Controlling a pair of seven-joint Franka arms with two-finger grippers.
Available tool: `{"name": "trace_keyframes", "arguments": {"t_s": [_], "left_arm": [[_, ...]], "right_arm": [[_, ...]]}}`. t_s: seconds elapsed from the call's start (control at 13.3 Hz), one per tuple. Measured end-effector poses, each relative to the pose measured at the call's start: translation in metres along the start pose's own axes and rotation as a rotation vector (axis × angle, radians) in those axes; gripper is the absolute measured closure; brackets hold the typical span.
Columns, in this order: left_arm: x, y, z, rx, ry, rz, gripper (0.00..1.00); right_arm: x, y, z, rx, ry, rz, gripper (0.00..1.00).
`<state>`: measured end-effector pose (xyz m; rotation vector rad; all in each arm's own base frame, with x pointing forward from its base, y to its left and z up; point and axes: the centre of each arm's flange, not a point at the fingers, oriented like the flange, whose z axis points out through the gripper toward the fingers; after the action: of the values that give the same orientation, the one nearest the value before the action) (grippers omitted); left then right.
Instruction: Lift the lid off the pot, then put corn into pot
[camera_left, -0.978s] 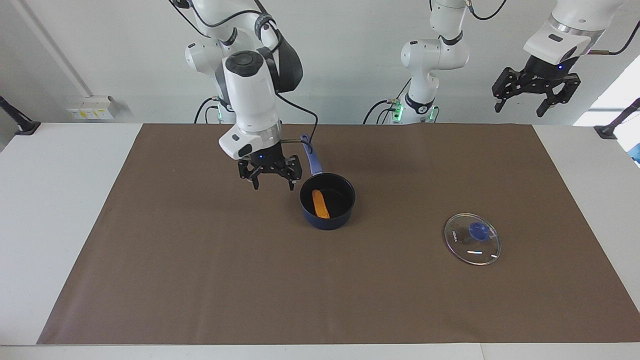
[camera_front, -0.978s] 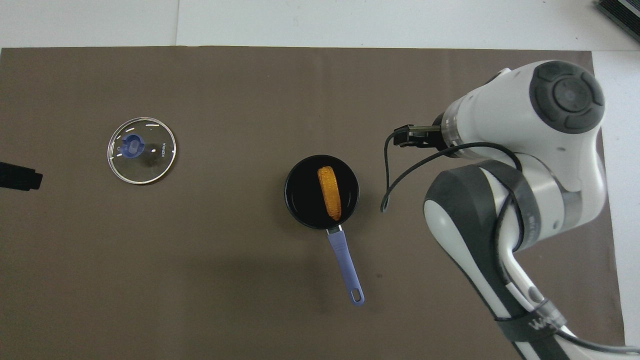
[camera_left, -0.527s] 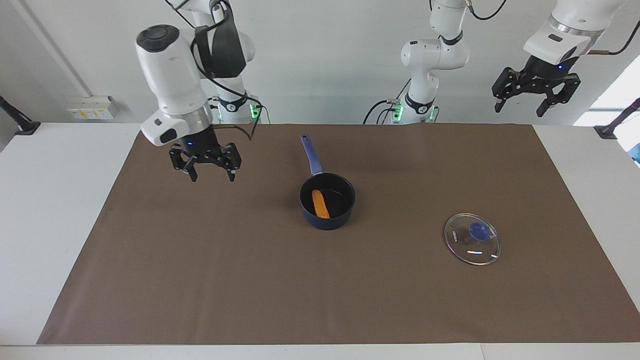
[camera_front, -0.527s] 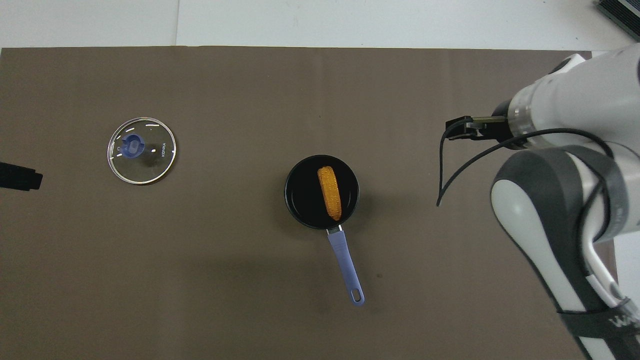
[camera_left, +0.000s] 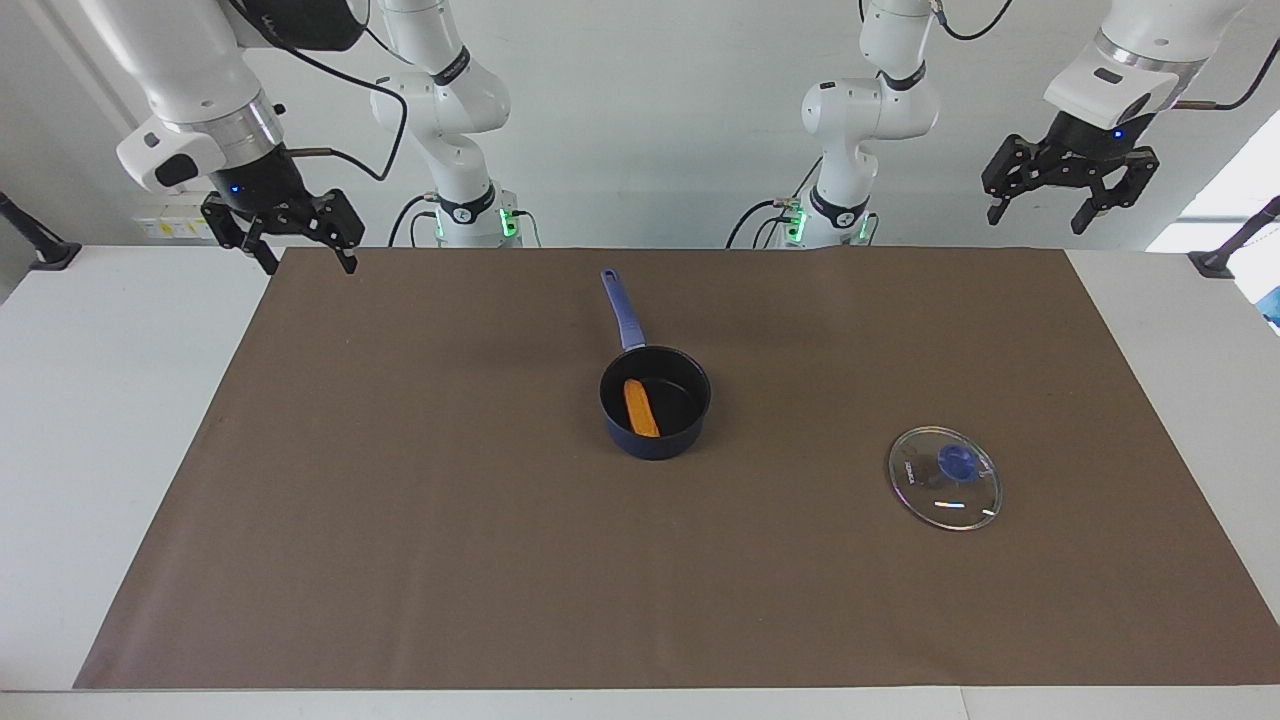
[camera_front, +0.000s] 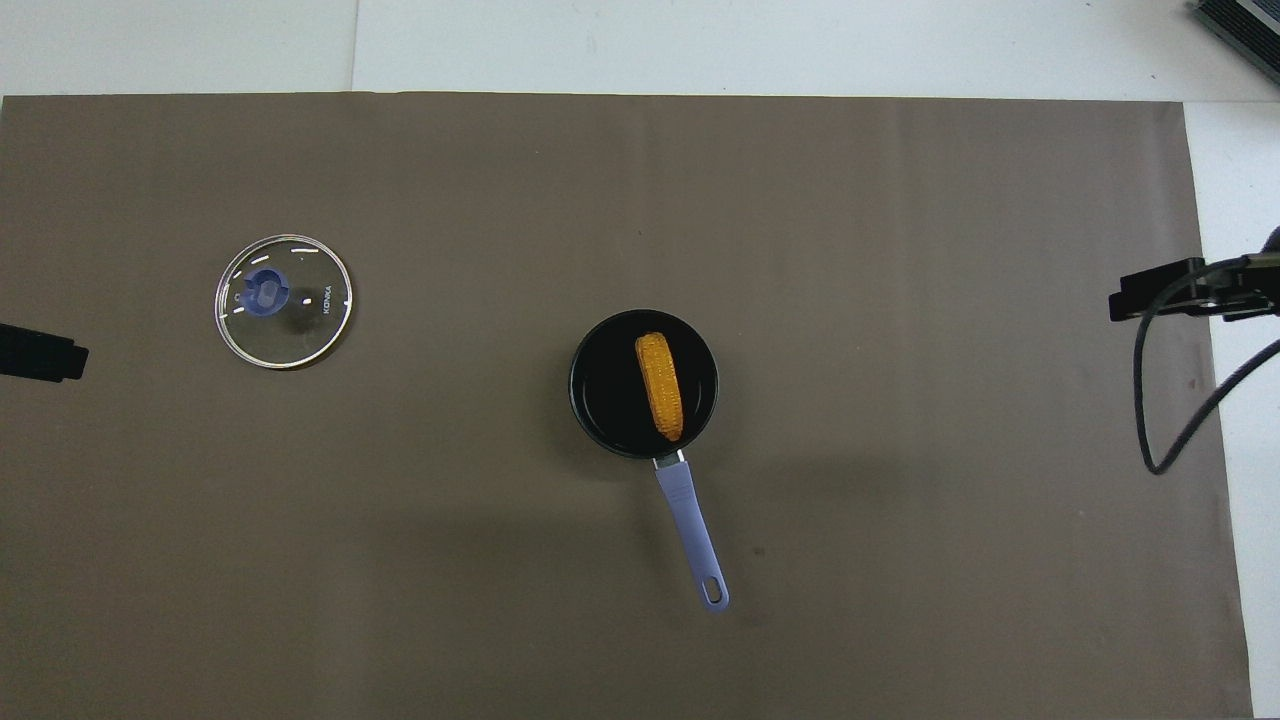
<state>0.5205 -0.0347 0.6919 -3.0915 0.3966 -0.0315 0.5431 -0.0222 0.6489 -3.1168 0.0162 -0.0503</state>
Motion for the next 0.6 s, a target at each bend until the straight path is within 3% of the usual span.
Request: {"name": "trace_keyframes", "arguments": {"t_s": [0.6], "left_arm": [[0.0001, 0.0003, 0.0, 0.0, 0.0, 0.001, 0.0]], "right_arm": [[-0.0018, -0.0009, 0.005, -0.001, -0.026, -0.002, 0.0]]}}
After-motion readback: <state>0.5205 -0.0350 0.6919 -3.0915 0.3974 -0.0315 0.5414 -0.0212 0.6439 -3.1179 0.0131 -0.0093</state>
